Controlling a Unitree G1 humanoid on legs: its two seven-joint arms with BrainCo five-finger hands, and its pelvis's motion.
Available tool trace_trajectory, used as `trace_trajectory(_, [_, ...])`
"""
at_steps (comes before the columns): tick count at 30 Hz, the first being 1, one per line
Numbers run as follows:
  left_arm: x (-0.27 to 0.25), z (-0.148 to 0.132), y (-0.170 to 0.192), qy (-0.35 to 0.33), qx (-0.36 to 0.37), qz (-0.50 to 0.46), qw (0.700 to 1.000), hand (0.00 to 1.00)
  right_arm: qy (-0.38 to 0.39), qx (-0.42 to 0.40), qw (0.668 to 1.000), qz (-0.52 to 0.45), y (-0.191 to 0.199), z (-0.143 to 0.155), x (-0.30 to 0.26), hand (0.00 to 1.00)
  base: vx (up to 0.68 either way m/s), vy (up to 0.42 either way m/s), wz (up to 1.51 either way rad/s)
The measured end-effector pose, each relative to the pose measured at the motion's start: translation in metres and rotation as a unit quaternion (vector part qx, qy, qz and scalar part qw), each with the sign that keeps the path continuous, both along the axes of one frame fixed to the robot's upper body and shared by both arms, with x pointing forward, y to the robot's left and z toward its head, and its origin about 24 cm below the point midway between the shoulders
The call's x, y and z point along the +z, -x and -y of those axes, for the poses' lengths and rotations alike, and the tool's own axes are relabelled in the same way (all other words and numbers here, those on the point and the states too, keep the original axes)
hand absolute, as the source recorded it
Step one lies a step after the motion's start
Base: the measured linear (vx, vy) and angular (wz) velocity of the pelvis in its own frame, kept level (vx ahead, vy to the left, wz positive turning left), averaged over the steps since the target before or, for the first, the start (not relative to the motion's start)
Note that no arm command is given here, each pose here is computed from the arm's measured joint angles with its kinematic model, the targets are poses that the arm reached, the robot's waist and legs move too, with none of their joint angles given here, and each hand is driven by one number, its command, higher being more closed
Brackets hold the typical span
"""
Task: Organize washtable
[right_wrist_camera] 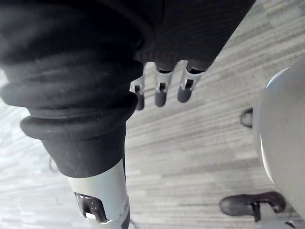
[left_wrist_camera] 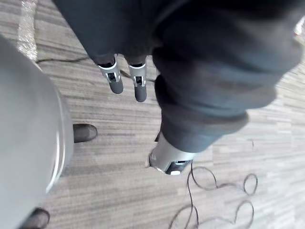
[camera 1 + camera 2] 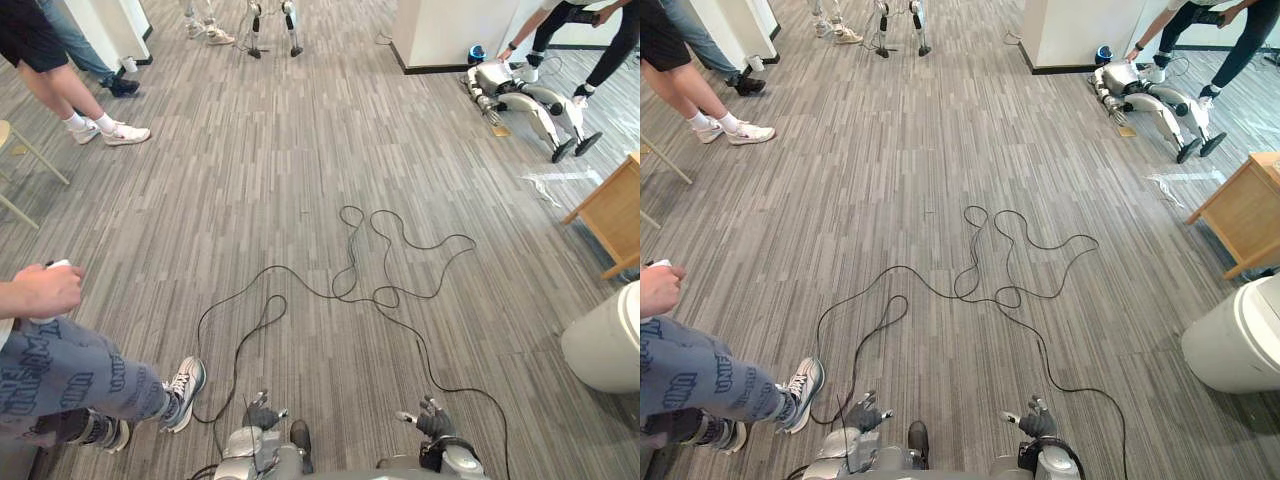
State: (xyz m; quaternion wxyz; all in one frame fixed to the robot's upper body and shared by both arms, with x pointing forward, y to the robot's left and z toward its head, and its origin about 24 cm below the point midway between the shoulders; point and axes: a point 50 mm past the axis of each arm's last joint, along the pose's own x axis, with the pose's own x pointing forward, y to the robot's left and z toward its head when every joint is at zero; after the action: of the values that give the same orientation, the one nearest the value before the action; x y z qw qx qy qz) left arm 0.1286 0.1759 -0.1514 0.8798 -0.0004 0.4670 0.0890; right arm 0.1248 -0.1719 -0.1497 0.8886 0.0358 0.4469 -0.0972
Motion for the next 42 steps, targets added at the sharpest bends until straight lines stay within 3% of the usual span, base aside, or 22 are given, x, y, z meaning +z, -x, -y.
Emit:
trace_trajectory(6, [-0.004,-0.015,0.017,-0.02,0.008,-0.027,0.999,0.0,0.004,0.021,1.0,-0.013,0.003,-0.004,-0.003,0.0,0.03,0.02,-0.07])
trace_trajectory(24, [-0.007,-0.022,0.025,-0.031,0.001,-0.048,0.998,0.0,0.017,0.073,0.996,-0.053,0.013,-0.005,-0.01,0.0,-0.06,0.008,-0.02])
trace_trajectory(33, [-0.007,-0.021,0.024,-0.021,-0.002,-0.038,0.999,0.0,-0.001,0.015,0.998,-0.062,0.012,0.002,-0.011,0.0,0.0,0.003,0.0])
trace_trajectory(38, [-0.002,-0.018,0.011,-0.006,0.014,-0.005,1.0,0.0,-0.005,-0.044,0.998,-0.035,-0.007,0.014,-0.005,0.0,0.01,0.08,0.14])
trace_trajectory(42, [-0.002,-0.012,0.008,0.004,0.014,0.001,1.0,0.0,-0.009,-0.046,0.999,-0.016,-0.017,0.011,-0.001,0.0,0.17,0.191,-0.03])
